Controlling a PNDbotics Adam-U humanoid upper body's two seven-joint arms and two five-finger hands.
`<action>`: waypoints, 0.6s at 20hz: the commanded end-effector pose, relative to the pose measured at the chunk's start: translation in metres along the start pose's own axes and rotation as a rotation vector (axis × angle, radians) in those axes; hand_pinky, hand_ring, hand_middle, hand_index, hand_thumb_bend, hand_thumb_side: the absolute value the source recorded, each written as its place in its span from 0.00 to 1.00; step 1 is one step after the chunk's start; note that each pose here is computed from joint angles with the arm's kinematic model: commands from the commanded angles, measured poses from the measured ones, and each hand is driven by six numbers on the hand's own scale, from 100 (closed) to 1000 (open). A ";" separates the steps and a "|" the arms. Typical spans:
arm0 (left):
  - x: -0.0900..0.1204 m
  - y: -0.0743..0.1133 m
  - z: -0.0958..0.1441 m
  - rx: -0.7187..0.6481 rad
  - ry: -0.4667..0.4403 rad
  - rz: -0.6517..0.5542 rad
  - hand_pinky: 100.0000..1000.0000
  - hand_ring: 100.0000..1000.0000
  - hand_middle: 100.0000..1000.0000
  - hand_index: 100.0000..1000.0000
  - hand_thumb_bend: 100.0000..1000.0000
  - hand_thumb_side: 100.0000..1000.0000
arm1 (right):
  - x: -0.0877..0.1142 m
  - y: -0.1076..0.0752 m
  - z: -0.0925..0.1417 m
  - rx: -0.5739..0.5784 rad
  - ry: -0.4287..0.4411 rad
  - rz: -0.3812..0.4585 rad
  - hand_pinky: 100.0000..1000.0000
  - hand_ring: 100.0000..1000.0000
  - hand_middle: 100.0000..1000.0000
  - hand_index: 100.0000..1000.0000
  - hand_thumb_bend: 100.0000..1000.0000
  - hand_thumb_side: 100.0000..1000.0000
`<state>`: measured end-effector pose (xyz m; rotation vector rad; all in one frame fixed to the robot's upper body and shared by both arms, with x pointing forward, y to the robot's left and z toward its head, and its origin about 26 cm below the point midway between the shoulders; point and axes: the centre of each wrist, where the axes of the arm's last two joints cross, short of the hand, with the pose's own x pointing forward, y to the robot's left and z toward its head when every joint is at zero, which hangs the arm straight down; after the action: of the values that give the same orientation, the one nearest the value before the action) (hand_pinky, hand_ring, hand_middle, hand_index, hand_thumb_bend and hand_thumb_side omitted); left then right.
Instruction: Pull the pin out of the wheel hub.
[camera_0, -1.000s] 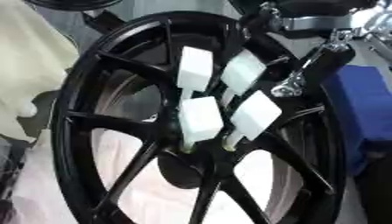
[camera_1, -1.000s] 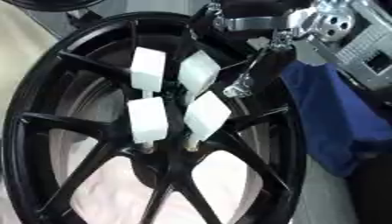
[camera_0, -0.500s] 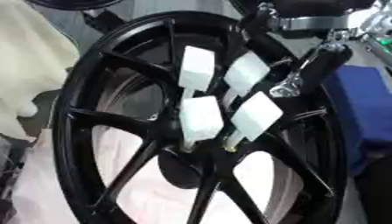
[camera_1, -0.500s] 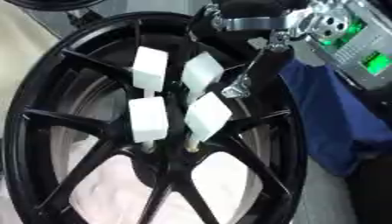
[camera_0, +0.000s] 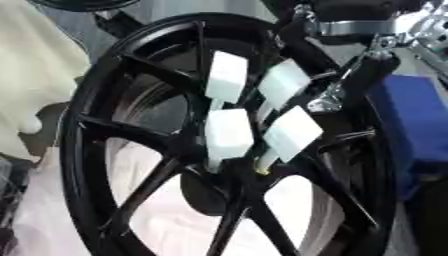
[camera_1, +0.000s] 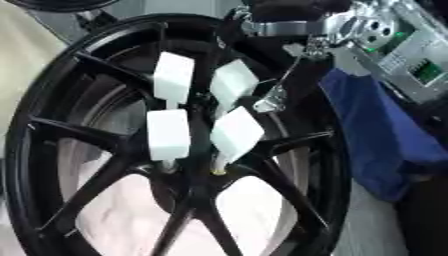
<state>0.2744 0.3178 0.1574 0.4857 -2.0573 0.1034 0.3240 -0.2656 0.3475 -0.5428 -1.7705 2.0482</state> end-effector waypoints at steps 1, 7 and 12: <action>0.007 0.003 -0.002 0.006 -0.032 -0.002 0.86 0.57 0.62 0.73 0.10 0.88 | -0.003 -0.006 0.007 0.006 0.036 0.029 0.80 0.73 0.49 0.67 0.24 0.00; 0.006 0.003 -0.001 0.008 -0.026 -0.004 0.87 0.57 0.62 0.73 0.10 0.89 | -0.003 -0.006 0.007 -0.030 0.029 0.008 0.77 0.62 0.32 0.53 0.12 0.00; 0.005 0.004 0.000 0.010 -0.021 -0.004 0.87 0.58 0.62 0.73 0.10 0.89 | -0.002 -0.007 0.008 -0.041 0.024 -0.021 0.75 0.59 0.30 0.52 0.10 0.00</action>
<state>0.2736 0.3174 0.1551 0.4832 -2.0512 0.1117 0.3260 -0.2668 0.3449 -0.5210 -1.7920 2.0036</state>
